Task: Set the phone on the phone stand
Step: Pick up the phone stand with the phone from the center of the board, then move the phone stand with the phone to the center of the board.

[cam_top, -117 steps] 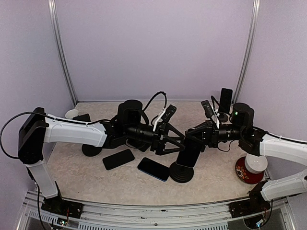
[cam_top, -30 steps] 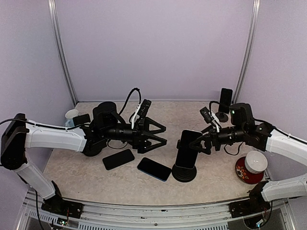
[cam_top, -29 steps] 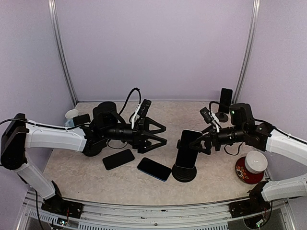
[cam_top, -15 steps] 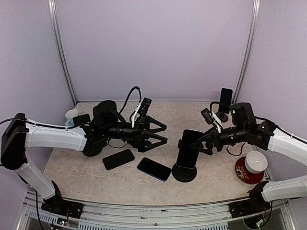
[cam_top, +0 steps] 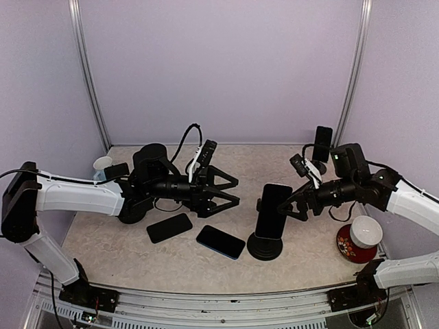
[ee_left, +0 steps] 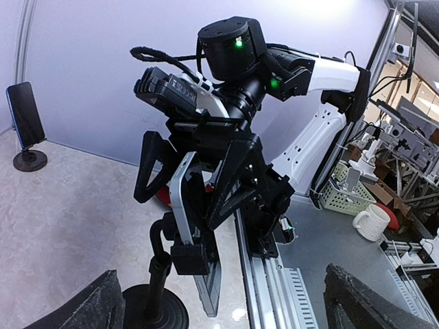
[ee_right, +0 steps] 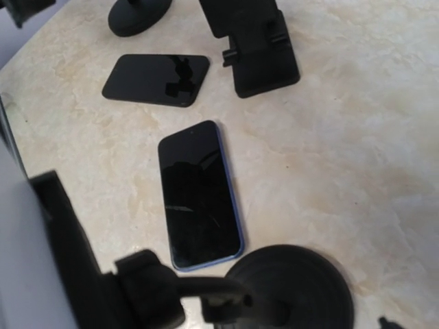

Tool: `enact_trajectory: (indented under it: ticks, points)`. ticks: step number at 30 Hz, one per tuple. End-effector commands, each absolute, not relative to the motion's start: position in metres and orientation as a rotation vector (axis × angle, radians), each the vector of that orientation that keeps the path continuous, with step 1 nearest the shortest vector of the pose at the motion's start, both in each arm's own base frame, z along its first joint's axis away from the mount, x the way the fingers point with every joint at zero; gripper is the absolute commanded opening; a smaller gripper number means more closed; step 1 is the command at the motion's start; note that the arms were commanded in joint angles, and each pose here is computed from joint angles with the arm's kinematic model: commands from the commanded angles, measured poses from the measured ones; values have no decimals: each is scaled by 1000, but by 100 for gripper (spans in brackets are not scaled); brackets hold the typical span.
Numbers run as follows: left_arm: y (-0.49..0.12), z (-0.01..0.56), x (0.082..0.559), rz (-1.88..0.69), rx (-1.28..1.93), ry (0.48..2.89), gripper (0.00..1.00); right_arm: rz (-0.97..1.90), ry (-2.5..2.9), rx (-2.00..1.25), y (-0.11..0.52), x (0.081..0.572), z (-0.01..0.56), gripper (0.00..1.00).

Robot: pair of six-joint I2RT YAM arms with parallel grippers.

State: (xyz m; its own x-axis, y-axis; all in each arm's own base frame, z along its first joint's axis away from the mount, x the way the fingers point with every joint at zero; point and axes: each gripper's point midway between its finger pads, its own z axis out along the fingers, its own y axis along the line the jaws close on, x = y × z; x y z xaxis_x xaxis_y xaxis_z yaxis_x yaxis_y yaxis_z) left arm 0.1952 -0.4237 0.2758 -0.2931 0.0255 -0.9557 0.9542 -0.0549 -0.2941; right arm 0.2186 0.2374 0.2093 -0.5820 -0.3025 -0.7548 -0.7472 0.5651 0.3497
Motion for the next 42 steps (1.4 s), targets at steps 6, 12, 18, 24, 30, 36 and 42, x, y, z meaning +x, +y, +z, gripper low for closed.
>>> enact_trajectory:
  ticks: [6, 12, 18, 24, 30, 36, 42]
  points:
    - [-426, 282, 195, -1467, 1114, 1395, 99, 751, 2145, -822, 225, 229, 225, 97]
    - [-423, 280, 195, -1461, 1109, 1396, 99, 646, 2168, -801, 212, 235, 232, 97]
    - [-423, 279, 195, -1469, 1109, 1396, 99, 631, 2179, -802, 209, 232, 230, 96]
    - [-422, 280, 194, -1468, 1110, 1395, 99, 575, 2156, -796, 203, 236, 241, 96]
    - [-422, 279, 194, -1467, 1106, 1399, 99, 525, 2141, -771, 197, 241, 251, 96]
    - [-423, 279, 195, -1465, 1104, 1399, 99, 632, 2070, -708, 206, 239, 273, 97]
    - [-425, 278, 195, -1473, 1103, 1402, 99, 708, 2032, -639, 214, 239, 282, 100]
